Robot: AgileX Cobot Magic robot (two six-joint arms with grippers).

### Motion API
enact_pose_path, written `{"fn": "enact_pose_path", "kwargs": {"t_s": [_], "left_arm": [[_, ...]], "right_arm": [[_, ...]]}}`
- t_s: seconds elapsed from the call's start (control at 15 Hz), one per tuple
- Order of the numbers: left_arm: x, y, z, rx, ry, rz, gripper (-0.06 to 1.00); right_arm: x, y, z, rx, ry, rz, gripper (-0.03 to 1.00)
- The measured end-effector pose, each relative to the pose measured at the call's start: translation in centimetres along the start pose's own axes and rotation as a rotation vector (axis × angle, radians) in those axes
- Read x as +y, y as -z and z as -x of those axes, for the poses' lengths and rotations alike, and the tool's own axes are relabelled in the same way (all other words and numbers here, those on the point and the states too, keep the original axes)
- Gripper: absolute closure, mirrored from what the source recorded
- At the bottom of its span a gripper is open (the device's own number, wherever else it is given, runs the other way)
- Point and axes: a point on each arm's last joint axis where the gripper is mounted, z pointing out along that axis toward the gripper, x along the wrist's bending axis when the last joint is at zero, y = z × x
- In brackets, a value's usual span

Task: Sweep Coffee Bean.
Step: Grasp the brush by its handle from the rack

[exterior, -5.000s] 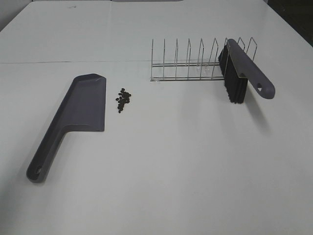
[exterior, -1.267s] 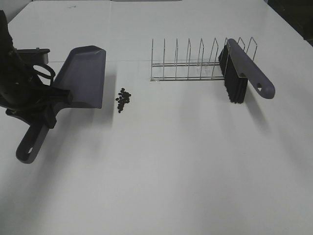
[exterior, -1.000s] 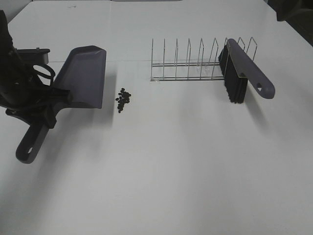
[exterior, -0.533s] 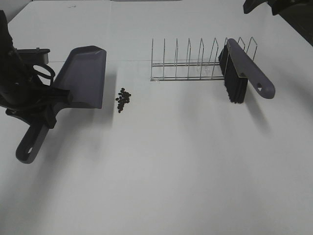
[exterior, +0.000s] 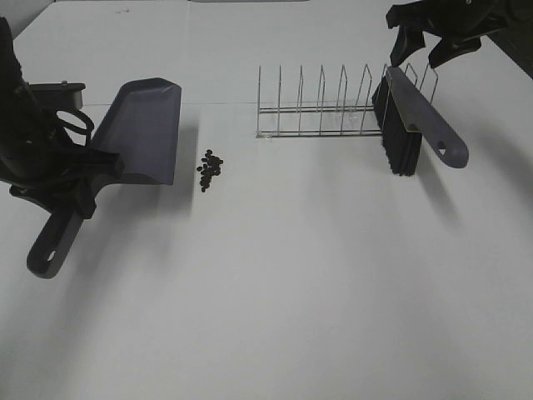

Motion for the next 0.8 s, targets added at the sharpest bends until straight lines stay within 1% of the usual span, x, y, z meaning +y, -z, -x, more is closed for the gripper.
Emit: {"fn": "enact_pose_path", "kwargs": {"t_s": [0.13, 0.2, 0.4, 0.53, 0.67, 0.8], "left_arm": [[0.0, 0.0, 0.0, 0.0, 0.0, 0.0, 0.68], [0.0, 0.0, 0.0, 0.0, 0.0, 0.0, 0.68], [0.0, 0.0, 0.0, 0.0, 0.0, 0.0, 0.68], [0.0, 0.0, 0.0, 0.0, 0.0, 0.0, 0.68], [0.0, 0.0, 0.0, 0.0, 0.0, 0.0, 0.68], [0.0, 0.0, 0.0, 0.0, -0.002, 0.0, 0.68]], "right_arm": [[-0.5, -1.7, -0.6, -0.038, 0.02, -0.041, 0.36], [-0.8, -2.8, -0.7, -0.063, -0.015, -0.06, 0.36], [-1.2, -4.4, -0.1, -0.102, -0.016, -0.07, 0.37], [-1.3, -5.0, 0.0, -0.106, -0.015, -0.063, 0.39], [-1.3, -5.5, 0.2, -0.115, -0.008, -0.05, 0.46], [-1.5, -6.1, 0.3, -0.123, -0.002, -0.055, 0.49]]}}
